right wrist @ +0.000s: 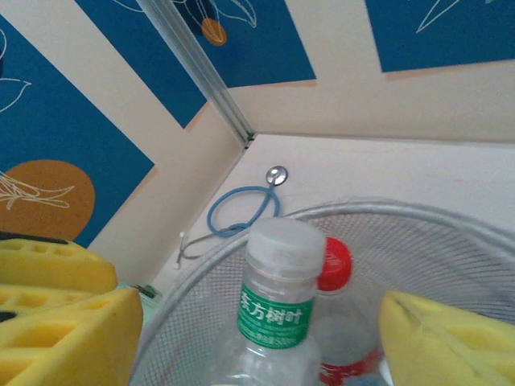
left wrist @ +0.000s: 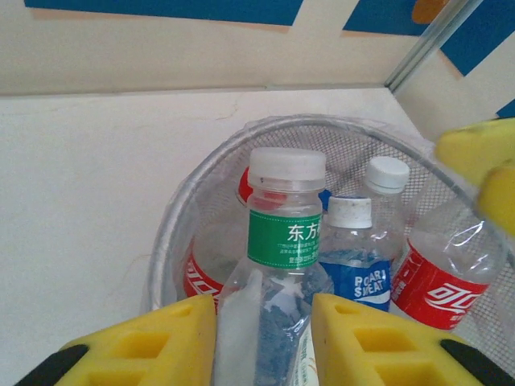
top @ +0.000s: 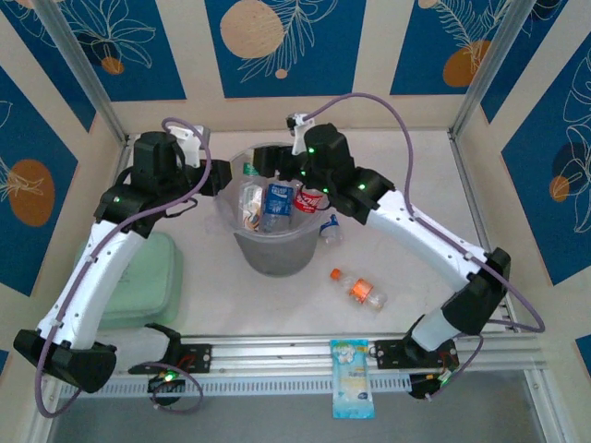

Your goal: Put the plastic bottles in the bin

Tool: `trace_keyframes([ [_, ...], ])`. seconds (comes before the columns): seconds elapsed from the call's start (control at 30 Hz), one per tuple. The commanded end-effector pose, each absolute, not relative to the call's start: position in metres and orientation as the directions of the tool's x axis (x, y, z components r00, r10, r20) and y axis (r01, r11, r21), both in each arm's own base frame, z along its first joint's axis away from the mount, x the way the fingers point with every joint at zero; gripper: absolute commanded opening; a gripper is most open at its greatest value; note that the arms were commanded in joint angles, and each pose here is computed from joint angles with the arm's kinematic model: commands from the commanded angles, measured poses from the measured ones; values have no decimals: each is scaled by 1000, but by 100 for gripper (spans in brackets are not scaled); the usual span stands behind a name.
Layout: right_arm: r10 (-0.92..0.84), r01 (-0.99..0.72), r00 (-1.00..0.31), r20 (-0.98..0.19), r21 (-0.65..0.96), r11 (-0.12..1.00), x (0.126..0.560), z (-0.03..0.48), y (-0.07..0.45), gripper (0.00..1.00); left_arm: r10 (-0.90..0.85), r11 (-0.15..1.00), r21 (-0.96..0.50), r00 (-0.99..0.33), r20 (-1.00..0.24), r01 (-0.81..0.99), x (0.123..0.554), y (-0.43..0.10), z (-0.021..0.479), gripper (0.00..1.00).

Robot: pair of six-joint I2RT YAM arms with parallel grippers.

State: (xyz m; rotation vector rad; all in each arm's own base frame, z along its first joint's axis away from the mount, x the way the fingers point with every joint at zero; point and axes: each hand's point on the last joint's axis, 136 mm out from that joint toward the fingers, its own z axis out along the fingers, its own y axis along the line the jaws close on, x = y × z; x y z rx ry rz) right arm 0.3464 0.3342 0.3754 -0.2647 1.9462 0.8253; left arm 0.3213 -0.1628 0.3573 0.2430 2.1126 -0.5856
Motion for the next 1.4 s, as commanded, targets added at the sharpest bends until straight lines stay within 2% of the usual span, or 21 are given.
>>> trace_keyframes([
  [0.0, 84, -512, -485, -871, 360, 780, 338, 385, 307, 76, 60, 899, -204, -570, -819, 388, 320, -164, 355, 35],
  [0.2, 67, -442, -525, -848, 339, 830, 326, 371, 240, 72, 150, 893, -129, -556, -817, 431, 324, -183, 352, 30],
  [0.47, 269, -184, -523, -809, 415, 891, 294, 350, 115, 66, 195, 881, -120, -581, -790, 458, 335, -202, 327, 25],
  [0.57, 344, -97, -537, -770, 462, 882, 281, 332, 88, 64, 184, 875, -150, -601, -778, 461, 336, -207, 315, 23],
  [0.7, 385, -71, -638, -666, 549, 833, 266, 299, 87, 62, 183, 870, -178, -638, -748, 459, 336, -213, 294, 21],
  [0.9, 342, 21, -802, -490, 548, 836, 259, 232, 90, 64, 185, 876, -199, -689, -701, 439, 332, -212, 263, 19],
  [1.03, 347, 33, -846, -404, 611, 791, 270, 203, 105, 63, 182, 879, -214, -716, -674, 425, 328, -211, 248, 18],
  [1.3, 310, 25, -900, -306, 675, 738, 313, 156, 140, 59, 158, 872, -223, -681, -715, 436, 326, -211, 274, 19],
  [1.37, 285, 17, -919, -273, 695, 719, 324, 146, 152, 63, 150, 868, -225, -667, -730, 442, 325, -210, 283, 22],
])
